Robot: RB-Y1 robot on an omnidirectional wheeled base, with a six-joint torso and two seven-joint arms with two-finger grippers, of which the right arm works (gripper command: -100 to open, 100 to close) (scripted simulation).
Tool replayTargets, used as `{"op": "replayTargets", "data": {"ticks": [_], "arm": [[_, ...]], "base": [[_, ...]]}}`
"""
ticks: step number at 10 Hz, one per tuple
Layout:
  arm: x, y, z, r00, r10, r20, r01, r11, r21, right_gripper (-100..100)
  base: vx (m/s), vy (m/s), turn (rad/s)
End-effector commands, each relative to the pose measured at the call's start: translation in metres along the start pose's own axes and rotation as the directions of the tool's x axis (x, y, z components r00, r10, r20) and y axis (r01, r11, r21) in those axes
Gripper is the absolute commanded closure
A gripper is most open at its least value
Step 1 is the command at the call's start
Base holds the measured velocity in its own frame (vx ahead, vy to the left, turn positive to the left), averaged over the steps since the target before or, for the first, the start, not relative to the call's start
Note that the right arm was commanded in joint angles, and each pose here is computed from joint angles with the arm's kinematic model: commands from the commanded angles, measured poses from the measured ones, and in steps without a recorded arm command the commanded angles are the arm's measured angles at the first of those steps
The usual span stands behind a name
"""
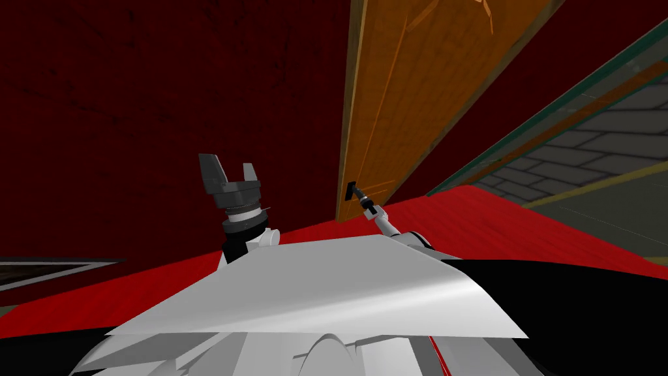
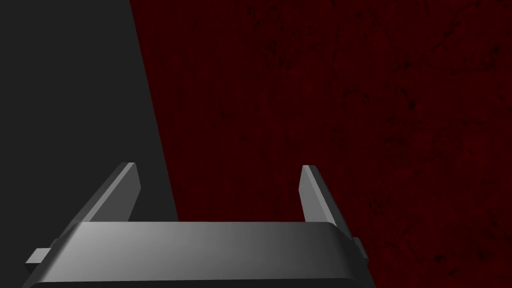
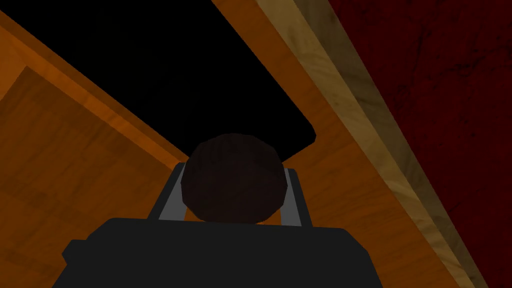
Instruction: Pull the door open
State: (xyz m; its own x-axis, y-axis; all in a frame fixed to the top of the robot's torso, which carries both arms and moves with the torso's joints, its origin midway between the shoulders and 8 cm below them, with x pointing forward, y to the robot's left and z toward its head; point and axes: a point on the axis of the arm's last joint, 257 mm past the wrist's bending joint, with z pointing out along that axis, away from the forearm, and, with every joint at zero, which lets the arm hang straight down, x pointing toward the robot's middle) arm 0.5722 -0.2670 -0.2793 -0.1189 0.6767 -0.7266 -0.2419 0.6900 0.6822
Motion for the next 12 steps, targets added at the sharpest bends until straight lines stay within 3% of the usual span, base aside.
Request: {"op": "replayTargets", "data": {"ticks": [1,3,6,7,9,10,12], "arm": [[-0.007,0.001,0.0013,0.998,0.067,0.021,-0.067,0.998,0.000,100],[-0.009,0.000,0.0019,0.992,0.123,0.034,-0.123,0.992,0.004,100],[-0.017,-0.004,0.0036,0.958,0.276,0.077,-0.277,0.961,0.009,100],[-0.017,-0.004,0.0036,0.955,0.286,0.077,-0.287,0.958,0.008,100],[-0.022,-0.007,0.0045,0.915,0.388,0.106,-0.391,0.920,0.005,100],[-0.022,-0.007,0.0045,0.913,0.393,0.107,-0.396,0.918,0.005,100],[-0.026,-0.010,0.0052,0.861,0.491,0.136,-0.495,0.869,-0.003,100]], "base": [[-0.056,-0.026,0.080],[-0.067,-0.060,0.101],[-0.067,-0.063,0.135],[-0.056,-0.054,0.059],[-0.061,-0.050,0.111],[-0.048,-0.046,0.059],[-0.070,-0.049,0.120]]}}
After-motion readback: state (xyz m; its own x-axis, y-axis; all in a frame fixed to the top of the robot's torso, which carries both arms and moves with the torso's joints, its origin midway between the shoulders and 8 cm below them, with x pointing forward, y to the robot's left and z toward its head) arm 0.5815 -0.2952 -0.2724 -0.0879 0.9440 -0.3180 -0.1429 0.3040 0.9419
